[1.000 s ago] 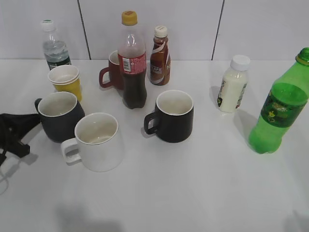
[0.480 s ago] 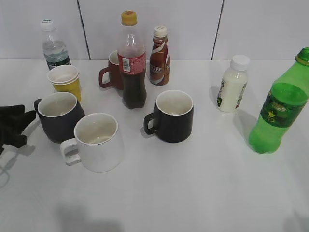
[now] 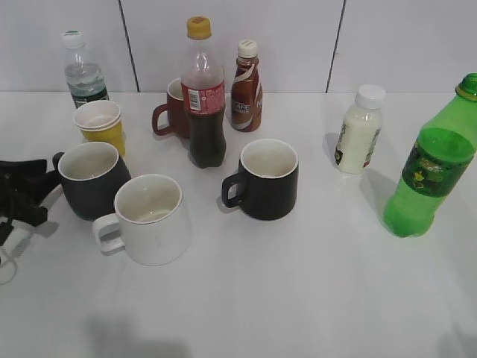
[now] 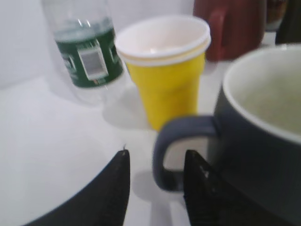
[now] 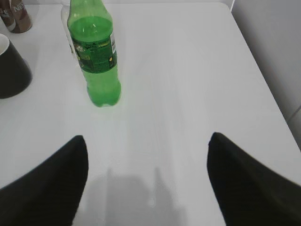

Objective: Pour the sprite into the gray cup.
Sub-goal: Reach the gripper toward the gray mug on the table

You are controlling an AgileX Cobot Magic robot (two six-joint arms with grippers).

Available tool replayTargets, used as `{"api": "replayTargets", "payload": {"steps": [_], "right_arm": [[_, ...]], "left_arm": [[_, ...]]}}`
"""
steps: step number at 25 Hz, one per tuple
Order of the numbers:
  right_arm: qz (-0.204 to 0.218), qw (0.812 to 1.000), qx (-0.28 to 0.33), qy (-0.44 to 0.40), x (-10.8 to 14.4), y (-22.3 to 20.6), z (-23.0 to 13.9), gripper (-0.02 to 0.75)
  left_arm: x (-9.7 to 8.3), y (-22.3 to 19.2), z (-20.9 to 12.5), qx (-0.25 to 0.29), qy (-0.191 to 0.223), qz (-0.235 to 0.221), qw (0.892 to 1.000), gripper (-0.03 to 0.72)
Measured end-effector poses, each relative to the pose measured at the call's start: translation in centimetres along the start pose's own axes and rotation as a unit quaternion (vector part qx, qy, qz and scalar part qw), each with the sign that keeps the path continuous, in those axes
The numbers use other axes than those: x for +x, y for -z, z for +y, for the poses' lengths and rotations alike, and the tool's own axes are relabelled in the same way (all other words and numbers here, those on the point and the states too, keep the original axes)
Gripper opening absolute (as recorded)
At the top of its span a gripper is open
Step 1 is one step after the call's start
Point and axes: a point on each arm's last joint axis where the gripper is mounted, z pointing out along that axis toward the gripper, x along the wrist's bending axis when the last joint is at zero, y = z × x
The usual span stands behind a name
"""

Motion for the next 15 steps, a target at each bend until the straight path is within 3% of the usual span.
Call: {"api": "replayTargets", "payload": {"steps": [5,15], "right_arm": [[0.0,1.0,0.0,0.001,0.0,0.0,0.0,0.591],[0.0,1.0,0.0,0.001,0.0,0.0,0.0,0.591]], "left_arm": [[-0.3,-0.3,-1.3,0.016,0.016,-0.002,1.0,0.301],[0.0,-1.2,-0.9,0.002,0.003,-0.009,1.0,0.301]]}}
